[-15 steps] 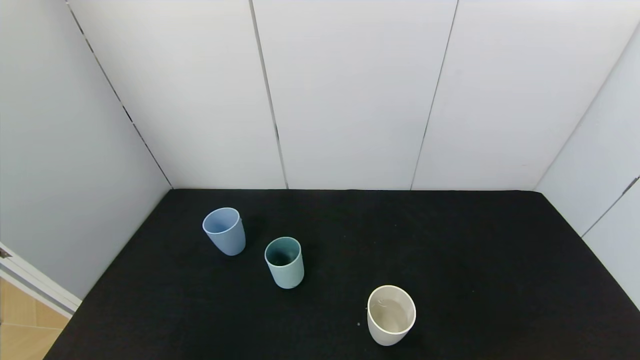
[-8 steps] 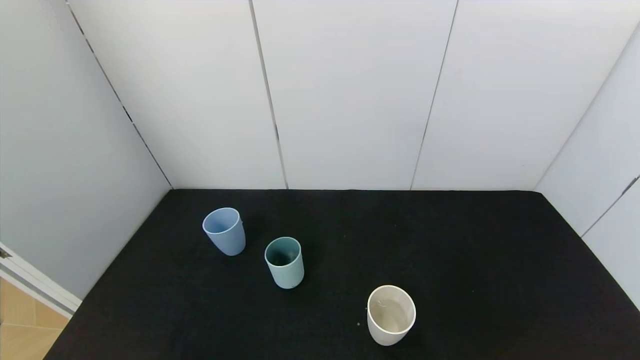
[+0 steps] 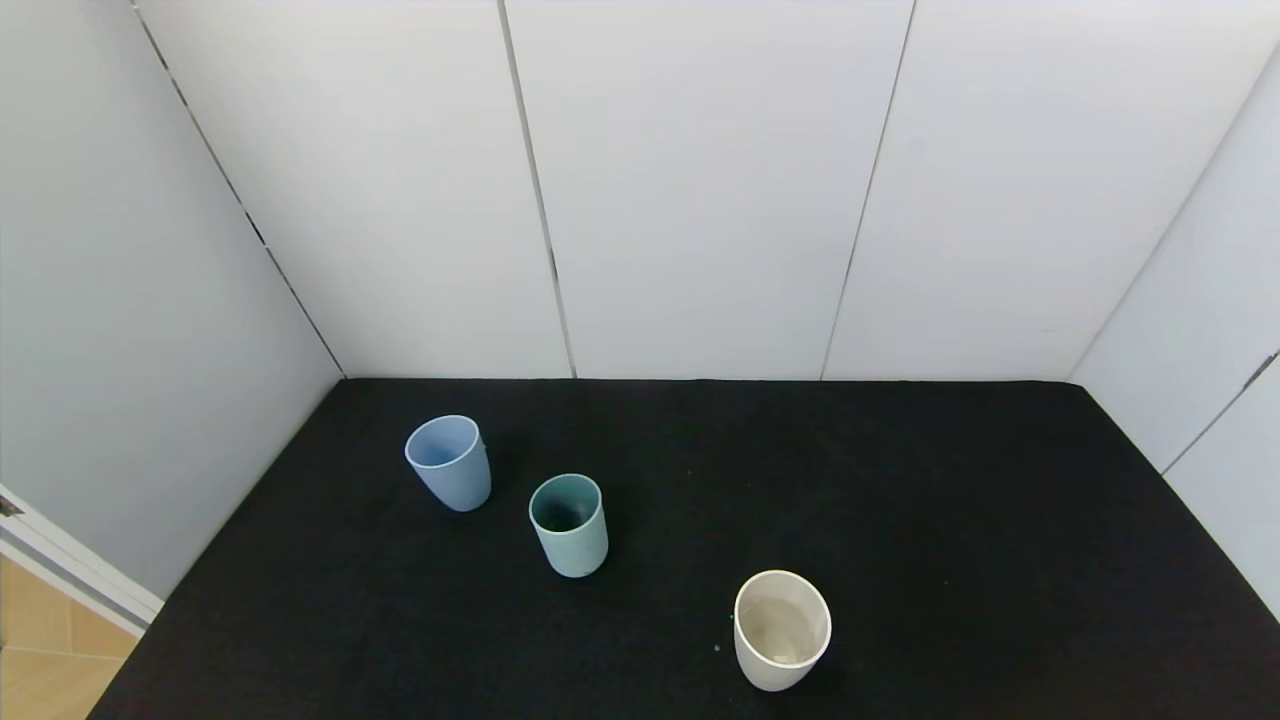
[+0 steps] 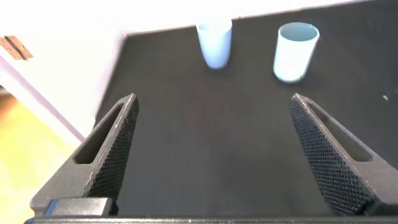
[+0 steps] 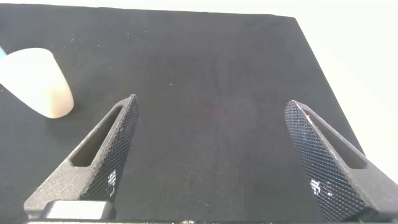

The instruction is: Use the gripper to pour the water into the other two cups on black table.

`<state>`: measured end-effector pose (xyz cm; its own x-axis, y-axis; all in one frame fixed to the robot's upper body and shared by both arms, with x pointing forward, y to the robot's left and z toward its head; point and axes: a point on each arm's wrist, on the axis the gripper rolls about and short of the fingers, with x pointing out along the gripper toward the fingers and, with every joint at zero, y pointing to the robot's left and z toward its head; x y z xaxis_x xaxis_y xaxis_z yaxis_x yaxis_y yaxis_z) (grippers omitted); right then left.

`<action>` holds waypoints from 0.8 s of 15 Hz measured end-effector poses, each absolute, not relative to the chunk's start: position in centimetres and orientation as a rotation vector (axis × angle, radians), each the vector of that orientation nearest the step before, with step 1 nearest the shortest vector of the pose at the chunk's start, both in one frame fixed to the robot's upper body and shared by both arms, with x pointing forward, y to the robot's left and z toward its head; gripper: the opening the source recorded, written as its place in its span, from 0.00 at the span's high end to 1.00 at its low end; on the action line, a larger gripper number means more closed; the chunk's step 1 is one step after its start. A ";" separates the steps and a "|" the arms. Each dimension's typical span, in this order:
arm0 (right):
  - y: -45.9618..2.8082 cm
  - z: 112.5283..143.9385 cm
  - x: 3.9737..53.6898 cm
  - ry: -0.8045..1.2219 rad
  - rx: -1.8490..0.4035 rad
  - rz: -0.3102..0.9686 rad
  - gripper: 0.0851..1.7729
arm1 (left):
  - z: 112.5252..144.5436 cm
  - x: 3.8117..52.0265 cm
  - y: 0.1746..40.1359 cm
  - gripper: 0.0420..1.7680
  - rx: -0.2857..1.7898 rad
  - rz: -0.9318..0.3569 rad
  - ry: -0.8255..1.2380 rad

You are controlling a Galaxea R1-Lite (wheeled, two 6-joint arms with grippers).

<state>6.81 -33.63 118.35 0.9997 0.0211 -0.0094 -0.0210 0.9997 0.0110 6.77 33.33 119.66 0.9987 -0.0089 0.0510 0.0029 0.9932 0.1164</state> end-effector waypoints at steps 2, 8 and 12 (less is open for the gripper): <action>-33.6 118.4 6.8 0.009 0.011 0.020 0.04 | 118.5 6.9 33.3 0.03 0.119 -0.014 -0.006; -33.6 118.3 6.8 0.010 0.011 0.021 0.04 | 118.1 6.9 33.3 0.03 0.060 -0.020 0.013; -33.6 118.4 6.8 -0.004 0.010 0.015 0.04 | 118.1 6.9 33.3 0.03 0.057 -0.016 0.014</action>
